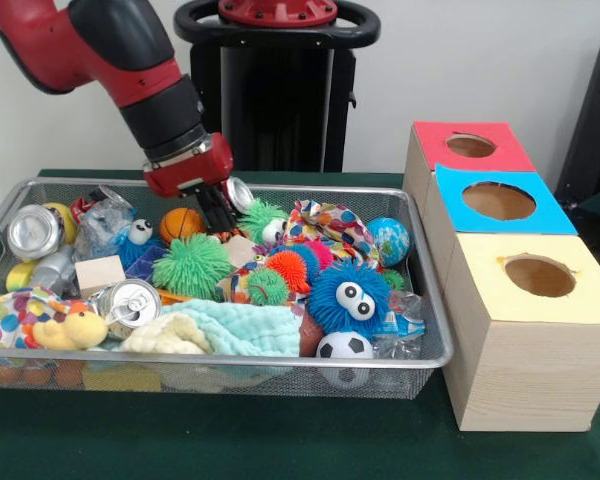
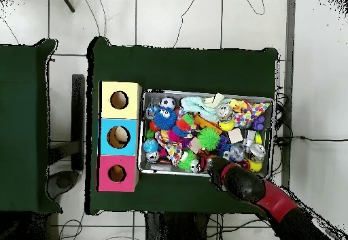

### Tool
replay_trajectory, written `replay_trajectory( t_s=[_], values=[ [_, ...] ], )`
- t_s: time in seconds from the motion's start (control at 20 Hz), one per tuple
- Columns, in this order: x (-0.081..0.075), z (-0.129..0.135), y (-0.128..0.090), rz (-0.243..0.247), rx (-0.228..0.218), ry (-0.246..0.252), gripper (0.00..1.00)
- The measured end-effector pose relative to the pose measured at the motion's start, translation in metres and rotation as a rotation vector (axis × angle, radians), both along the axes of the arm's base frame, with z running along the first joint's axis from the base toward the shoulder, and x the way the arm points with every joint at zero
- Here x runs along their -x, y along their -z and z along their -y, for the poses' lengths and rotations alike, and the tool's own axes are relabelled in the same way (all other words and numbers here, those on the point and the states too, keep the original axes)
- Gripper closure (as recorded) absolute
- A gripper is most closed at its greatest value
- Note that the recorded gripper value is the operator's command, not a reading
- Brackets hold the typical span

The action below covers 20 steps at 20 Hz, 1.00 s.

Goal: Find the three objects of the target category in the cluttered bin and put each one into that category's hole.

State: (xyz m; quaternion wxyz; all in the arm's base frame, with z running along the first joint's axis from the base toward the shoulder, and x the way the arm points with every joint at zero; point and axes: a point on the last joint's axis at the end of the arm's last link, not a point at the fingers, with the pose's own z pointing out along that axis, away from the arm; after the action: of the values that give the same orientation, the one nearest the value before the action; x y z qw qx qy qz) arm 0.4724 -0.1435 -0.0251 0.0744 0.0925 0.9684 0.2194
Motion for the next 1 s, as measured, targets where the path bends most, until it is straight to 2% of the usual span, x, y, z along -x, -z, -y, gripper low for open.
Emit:
replay_trajectory(
  t_s=[0.05, 0.2, 0.5, 0.7, 0.75, 1.0],
  values=[
    [-0.003, -0.012, 0.0, -0.002, 0.003, -0.027, 1.0],
    [-0.007, -0.027, 0.001, -0.002, 0.01, -0.063, 1.0],
    [-0.011, -0.041, 0.001, -0.005, 0.025, -0.098, 1.0],
    [-0.014, -0.047, 0.005, -0.015, 0.055, -0.125, 1.0],
    [-0.014, -0.049, 0.007, -0.024, 0.077, -0.142, 0.0],
    [-0.009, -0.056, 0.011, -0.051, 0.108, -0.168, 0.0]
  ],
)
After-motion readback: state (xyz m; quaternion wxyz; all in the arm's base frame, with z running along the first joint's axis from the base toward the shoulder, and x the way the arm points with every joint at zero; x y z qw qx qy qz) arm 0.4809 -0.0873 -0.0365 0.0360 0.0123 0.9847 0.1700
